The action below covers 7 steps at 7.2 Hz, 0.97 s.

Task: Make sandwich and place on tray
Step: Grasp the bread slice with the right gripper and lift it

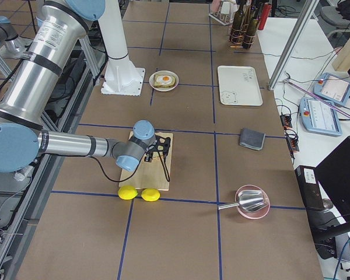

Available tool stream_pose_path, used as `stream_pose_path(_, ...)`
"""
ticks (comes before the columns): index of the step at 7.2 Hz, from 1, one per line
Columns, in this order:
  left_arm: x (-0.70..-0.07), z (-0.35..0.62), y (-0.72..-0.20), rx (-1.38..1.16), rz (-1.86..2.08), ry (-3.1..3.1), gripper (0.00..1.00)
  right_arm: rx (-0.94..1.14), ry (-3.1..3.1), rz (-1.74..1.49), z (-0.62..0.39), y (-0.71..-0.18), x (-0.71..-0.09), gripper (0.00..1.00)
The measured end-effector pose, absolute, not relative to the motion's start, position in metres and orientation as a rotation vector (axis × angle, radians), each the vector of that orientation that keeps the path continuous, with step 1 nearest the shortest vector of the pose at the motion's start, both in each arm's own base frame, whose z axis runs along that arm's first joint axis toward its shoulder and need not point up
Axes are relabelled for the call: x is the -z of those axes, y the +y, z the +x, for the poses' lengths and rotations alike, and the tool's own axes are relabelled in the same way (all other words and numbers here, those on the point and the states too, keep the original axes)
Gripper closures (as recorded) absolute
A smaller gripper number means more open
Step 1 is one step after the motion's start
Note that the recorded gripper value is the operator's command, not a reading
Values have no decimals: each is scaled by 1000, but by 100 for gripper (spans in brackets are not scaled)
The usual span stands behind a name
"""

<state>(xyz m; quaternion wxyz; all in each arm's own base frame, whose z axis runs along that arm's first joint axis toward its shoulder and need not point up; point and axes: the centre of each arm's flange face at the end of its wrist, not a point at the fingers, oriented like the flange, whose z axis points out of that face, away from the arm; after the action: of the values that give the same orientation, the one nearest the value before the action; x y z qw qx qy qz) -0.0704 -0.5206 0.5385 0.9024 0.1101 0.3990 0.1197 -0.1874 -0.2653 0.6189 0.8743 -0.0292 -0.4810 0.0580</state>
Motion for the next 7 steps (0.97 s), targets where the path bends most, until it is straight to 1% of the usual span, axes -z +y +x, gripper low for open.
stream_pose_path(1,-539,-70,-521,-247,227,826,0,-124,-1000,-64,-187,-265,-621,38)
stream_pose_path(2,-539,-70,-521,-247,227,826,0,-126,-994,-67,-186,-264,-625,42)
stream_pose_path(3,-539,-70,-521,-247,227,826,0,-128,-988,-71,-186,-263,-628,51)
stream_pose_path(4,-538,-70,-521,-247,227,826,0,-129,-984,-74,-186,-263,-631,74)
stream_pose_path(5,-538,-70,-521,-247,228,826,0,-129,-982,-76,-186,-263,-632,88)
stream_pose_path(6,-538,-70,-521,-247,228,826,0,-129,-982,-78,-186,-263,-633,100)
stream_pose_path(7,-538,-70,-521,-248,228,826,0,-129,-982,-79,-186,-262,-633,100)
